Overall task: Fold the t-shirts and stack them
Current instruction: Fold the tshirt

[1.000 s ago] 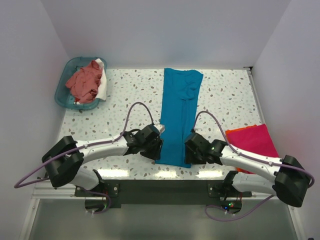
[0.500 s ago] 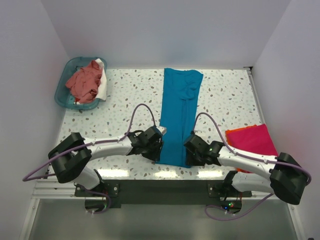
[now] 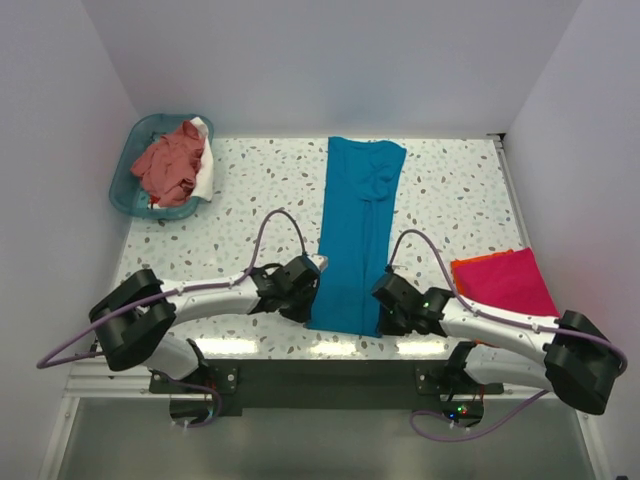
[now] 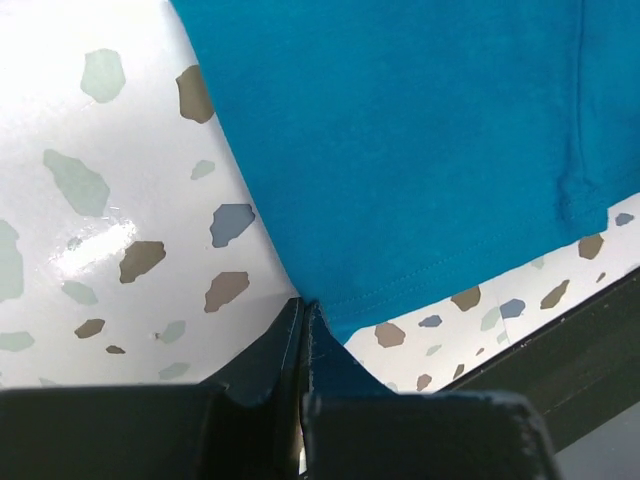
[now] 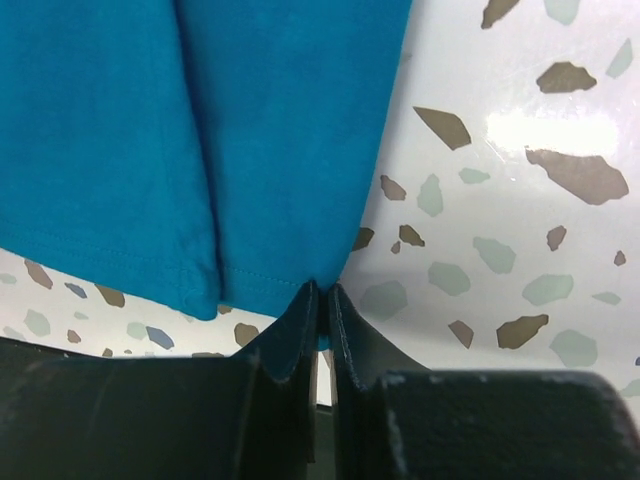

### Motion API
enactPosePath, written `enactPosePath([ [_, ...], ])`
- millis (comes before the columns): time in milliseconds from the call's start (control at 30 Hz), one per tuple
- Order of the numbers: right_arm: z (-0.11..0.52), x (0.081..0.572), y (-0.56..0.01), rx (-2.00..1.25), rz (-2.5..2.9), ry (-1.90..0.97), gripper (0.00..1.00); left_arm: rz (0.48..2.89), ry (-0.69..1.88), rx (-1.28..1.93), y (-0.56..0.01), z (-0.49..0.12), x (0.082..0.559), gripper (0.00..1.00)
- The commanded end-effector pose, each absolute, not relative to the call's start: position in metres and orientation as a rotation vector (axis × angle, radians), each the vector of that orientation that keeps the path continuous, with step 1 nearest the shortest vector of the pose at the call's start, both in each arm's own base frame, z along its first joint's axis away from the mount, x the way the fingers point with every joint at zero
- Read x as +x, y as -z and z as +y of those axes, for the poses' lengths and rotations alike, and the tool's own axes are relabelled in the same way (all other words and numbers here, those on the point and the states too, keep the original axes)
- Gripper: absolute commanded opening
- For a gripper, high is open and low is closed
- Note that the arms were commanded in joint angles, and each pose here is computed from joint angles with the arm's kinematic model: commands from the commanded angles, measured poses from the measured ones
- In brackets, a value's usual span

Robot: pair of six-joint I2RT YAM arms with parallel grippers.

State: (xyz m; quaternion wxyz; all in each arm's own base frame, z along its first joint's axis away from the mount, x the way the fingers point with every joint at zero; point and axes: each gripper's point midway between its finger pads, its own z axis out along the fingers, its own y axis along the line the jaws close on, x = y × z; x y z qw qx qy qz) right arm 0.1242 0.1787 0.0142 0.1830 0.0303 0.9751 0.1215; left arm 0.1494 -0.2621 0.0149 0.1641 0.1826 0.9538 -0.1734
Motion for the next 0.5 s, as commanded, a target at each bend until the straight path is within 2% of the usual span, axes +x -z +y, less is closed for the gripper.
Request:
enactPosePath([
  [0, 0.165, 0.113, -0.009, 0.119, 2.772, -0.306, 0.05, 2.685, 0.535, 0.464, -0.027, -0.259, 0.146, 0.0],
  [467, 0.159, 0.105, -0.032, 0.139, 2.716, -0.432, 0.0, 2.656, 0.745, 0.339, -0.037, -0.255, 0.121, 0.0],
])
